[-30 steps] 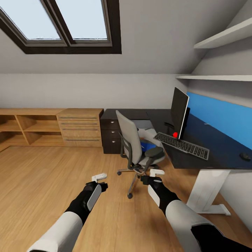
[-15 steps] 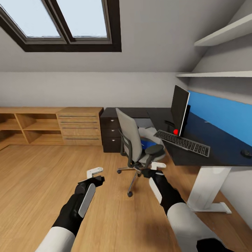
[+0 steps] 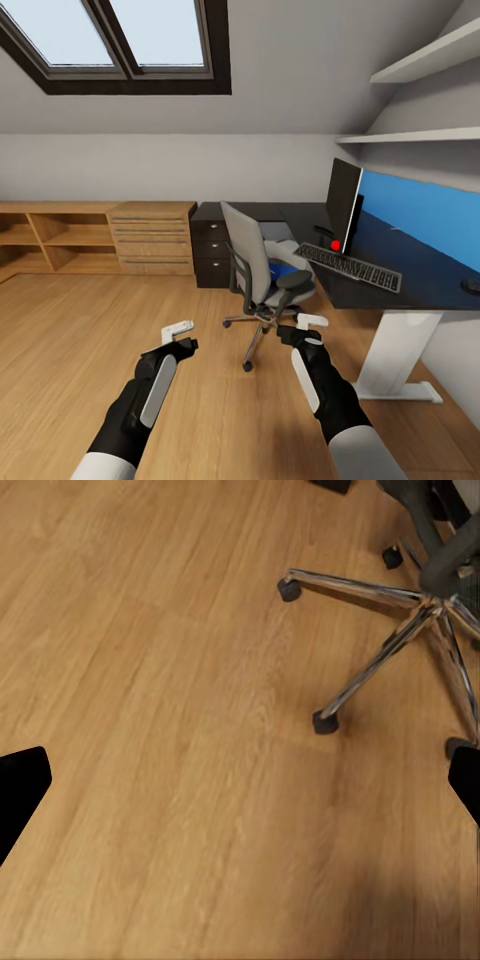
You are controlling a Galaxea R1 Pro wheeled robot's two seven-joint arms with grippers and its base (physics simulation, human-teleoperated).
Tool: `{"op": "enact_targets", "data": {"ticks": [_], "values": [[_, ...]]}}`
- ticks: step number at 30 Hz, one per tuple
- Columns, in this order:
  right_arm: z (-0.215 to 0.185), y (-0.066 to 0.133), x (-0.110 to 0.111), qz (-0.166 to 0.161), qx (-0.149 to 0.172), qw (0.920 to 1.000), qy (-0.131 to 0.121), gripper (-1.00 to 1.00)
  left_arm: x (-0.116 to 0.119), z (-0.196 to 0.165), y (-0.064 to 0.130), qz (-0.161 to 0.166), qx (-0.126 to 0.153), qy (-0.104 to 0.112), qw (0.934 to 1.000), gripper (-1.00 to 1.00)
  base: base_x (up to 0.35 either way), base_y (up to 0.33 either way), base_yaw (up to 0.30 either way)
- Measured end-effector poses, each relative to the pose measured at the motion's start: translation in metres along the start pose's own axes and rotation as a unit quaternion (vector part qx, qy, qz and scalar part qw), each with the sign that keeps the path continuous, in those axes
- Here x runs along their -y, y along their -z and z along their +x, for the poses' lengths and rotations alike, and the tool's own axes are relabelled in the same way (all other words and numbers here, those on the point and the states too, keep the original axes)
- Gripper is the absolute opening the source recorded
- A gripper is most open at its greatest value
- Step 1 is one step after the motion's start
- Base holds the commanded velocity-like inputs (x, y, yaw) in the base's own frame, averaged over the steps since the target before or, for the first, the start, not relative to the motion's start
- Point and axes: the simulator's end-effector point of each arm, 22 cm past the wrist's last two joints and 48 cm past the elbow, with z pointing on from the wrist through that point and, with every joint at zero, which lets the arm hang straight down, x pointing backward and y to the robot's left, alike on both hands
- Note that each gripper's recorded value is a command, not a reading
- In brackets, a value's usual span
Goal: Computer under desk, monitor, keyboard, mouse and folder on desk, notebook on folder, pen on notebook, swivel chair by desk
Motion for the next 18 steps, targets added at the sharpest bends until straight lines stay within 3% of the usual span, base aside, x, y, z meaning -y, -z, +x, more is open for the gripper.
{"op": "enact_targets", "data": {"ticks": [18], "values": [[0.033, -0.014, 0.004, 0.0, 0.004, 1.0, -0.001, 1.0, -0.011, 0.041, -0.015, 0.001, -0.002, 0.003, 1.0, 1.0, 0.0, 0.0, 0.0]]}}
